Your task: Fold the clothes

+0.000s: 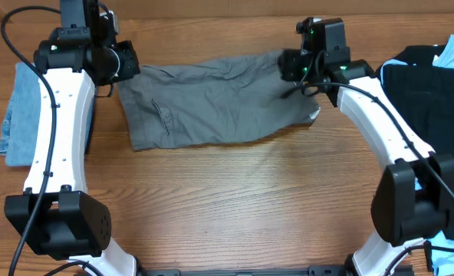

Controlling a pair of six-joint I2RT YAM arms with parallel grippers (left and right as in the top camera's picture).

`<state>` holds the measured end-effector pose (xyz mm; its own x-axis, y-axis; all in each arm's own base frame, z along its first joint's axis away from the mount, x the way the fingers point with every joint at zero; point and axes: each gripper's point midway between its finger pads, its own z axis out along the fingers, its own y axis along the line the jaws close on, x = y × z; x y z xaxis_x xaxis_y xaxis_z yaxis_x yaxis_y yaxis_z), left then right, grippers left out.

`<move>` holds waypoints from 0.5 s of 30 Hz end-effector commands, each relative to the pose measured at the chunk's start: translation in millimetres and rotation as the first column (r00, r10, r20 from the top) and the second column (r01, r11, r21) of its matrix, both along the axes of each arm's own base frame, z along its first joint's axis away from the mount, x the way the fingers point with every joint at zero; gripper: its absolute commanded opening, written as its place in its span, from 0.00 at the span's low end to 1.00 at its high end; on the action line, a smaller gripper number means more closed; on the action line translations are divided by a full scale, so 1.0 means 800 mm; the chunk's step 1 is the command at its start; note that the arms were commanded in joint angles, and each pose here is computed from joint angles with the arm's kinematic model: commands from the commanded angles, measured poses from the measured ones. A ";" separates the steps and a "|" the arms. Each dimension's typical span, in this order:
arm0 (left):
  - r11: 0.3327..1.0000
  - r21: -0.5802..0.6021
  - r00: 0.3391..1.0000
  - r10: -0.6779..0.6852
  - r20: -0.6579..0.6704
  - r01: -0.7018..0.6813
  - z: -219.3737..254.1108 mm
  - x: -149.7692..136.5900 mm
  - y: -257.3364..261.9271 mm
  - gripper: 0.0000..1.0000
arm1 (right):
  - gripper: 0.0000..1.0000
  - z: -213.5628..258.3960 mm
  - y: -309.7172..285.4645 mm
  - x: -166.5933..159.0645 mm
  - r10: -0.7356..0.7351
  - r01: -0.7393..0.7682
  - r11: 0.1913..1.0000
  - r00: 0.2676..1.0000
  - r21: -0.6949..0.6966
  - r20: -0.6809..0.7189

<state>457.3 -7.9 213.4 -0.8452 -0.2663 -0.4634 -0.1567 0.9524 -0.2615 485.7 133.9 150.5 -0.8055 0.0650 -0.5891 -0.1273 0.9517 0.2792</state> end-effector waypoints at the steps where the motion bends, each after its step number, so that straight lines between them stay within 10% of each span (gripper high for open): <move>1: 0.994 -0.056 0.988 -0.100 -0.117 0.094 -0.077 -0.007 -0.024 0.04 | 0.04 0.001 0.008 -0.023 0.049 -0.047 0.998 0.997 0.031 -0.055; 15: 0.977 -0.128 0.931 -0.204 -0.302 0.172 -0.251 0.007 -0.049 0.04 | 0.04 -0.172 -0.045 -0.076 -0.052 0.000 0.986 0.949 -0.166 -0.310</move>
